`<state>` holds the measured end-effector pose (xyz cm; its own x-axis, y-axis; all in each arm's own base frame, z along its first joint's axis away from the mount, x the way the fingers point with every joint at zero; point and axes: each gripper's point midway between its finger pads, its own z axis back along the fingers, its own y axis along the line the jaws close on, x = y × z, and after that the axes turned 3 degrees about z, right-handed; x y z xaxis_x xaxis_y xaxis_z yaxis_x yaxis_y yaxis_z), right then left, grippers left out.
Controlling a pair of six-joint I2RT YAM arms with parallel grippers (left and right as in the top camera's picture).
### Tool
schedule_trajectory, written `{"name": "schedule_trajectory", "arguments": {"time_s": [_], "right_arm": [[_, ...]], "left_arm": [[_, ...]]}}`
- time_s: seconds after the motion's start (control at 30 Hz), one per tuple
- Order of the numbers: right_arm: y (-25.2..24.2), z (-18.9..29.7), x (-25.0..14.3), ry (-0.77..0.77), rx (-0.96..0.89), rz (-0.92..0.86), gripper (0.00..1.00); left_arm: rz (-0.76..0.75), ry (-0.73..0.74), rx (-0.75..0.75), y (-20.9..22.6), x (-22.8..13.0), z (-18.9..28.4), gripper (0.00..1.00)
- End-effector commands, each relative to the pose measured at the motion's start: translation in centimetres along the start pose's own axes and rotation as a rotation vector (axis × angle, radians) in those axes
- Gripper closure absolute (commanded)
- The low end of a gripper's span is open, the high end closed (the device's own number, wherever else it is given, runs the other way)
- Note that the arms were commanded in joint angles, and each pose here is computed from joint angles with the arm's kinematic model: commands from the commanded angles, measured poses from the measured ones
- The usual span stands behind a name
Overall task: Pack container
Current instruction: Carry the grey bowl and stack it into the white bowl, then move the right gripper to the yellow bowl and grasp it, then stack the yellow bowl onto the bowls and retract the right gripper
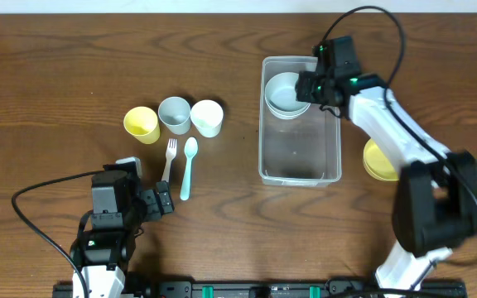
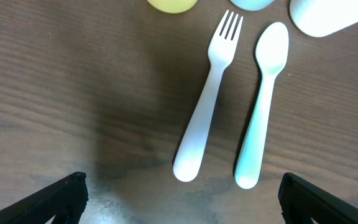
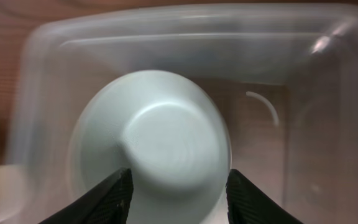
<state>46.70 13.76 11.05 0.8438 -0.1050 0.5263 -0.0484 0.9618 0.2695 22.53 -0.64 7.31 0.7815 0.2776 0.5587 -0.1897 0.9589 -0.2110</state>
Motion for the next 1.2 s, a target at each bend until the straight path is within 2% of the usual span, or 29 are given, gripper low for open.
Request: {"name": "schedule_trajectory", "arguments": {"time_s": [0.0, 0.07, 0.17, 0.3, 0.6, 0.8, 0.87, 0.9, 0.93, 0.97, 1.0, 1.17], "right_arm": [[-0.2, 9.1, 4.3, -0.173, 0.007, -0.037, 0.55], [-2.8, 12.5, 3.9, -0.186, -0.078, -0.092, 0.55], [-8.4, 16.7, 1.7, -0.147, -0.249, -0.187, 0.48], [-14.0, 18.3, -2.0, -0.028, -0.374, -0.312, 0.46], [-21.3, 13.4, -11.0, 0.2, -0.497, -0.508, 0.41], [-24.2, 9.6, -16.4, 0.289, -0.523, -0.601, 0.45], [-24.5, 8.9, -17.5, 0.307, -0.528, -0.613, 0.5], [-24.6, 8.5, -18.0, 0.314, -0.53, -0.617, 0.56], [-24.6, 8.2, -18.3, 0.318, -0.53, -0.619, 0.69], [-24.7, 8.0, -18.5, 0.319, -0.529, -0.619, 0.87], [-24.7, 7.8, -18.3, 0.308, -0.528, -0.622, 0.99], [-23.8, 9.0, -14.1, 0.201, -0.462, -0.61, 0.99]], "left_arm": [[0.01, -0.013, -0.009, -0.2, 0.6, 0.3, 0.02], [0.01, -0.013, -0.009, -0.2, 0.6, 0.3, 0.02], [0.01, -0.013, -0.009, -0.2, 0.6, 0.3, 0.02], [0.01, -0.013, -0.009, -0.2, 0.6, 0.3, 0.02], [0.01, -0.013, -0.009, -0.2, 0.6, 0.3, 0.02], [0.01, -0.014, -0.01, -0.2, 0.6, 0.3, 0.02], [0.01, -0.014, -0.01, -0.2, 0.6, 0.3, 0.02], [0.01, -0.014, -0.01, -0.2, 0.6, 0.3, 0.02], [0.01, -0.014, -0.01, -0.2, 0.6, 0.3, 0.02], [0.01, -0.013, -0.009, -0.2, 0.6, 0.3, 0.02], [0.01, -0.013, -0.009, -0.2, 0.6, 0.3, 0.02], [0.01, -0.013, -0.009, -0.2, 0.6, 0.3, 0.02]]}}
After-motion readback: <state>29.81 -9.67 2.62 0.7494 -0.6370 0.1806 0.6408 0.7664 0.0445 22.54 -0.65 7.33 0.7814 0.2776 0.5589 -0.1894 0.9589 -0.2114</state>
